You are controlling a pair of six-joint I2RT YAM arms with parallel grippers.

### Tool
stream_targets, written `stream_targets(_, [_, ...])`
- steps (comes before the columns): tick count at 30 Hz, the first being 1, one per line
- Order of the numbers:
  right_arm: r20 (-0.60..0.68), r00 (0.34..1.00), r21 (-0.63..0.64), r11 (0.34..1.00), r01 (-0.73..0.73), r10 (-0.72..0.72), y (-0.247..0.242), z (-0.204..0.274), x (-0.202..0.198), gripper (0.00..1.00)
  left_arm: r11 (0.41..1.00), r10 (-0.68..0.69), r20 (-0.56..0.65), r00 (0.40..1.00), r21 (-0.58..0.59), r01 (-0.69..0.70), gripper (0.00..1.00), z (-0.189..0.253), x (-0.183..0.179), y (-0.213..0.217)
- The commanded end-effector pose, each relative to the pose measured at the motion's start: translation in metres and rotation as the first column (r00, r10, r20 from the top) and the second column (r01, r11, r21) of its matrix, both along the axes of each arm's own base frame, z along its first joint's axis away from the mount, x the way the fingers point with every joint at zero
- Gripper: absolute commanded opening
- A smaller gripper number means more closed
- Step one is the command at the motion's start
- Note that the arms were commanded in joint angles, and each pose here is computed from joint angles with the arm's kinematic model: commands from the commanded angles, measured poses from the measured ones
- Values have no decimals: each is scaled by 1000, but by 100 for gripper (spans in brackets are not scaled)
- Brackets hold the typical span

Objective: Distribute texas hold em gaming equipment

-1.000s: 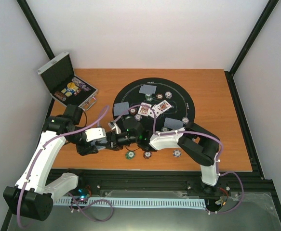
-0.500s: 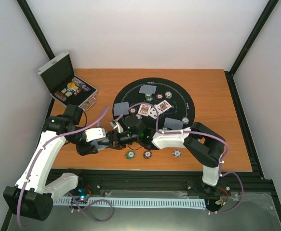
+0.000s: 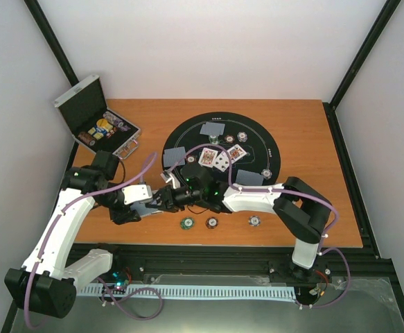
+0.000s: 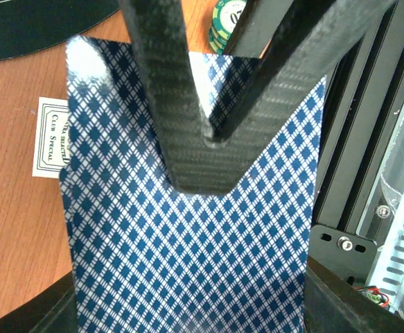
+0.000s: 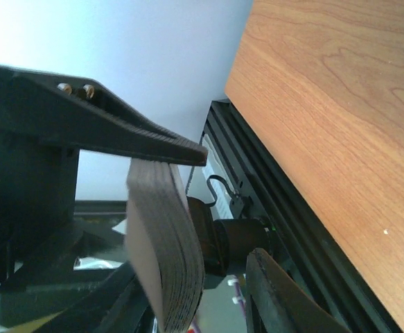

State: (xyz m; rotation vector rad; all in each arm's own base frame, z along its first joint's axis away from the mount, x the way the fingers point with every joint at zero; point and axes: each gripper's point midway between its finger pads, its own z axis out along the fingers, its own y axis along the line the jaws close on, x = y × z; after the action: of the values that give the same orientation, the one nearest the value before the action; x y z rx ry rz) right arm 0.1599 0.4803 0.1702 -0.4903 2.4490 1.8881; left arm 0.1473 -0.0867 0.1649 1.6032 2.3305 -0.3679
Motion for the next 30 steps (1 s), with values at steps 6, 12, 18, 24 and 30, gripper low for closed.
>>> stream_targets(6, [54,999,-2,1000,9,-9,-10,25,4,19,1000,-4,11,1000,-18,4,1,8,1,-3])
stream_targets(12, [64,998,-3,1000,8,-8,-13,29,4,14,1000,-4,11,1000,-18,4,1,7,1,-3])
stream_targets(18, [87,996,-11,1000,10,-9,-19,33,4,9,1000,-5,8,1000,-6,5,1,3,1,-1])
stream_targets(24, [81,996,-22,999,29,-27,-30,32,11,3,1000,-6,11,1000,-4,6,1,3,1,-1])
stream_targets(30, [90,996,0,1000,26,-26,-34,42,12,3,1000,-5,9,1000,-1,5,1,2,2,-1])
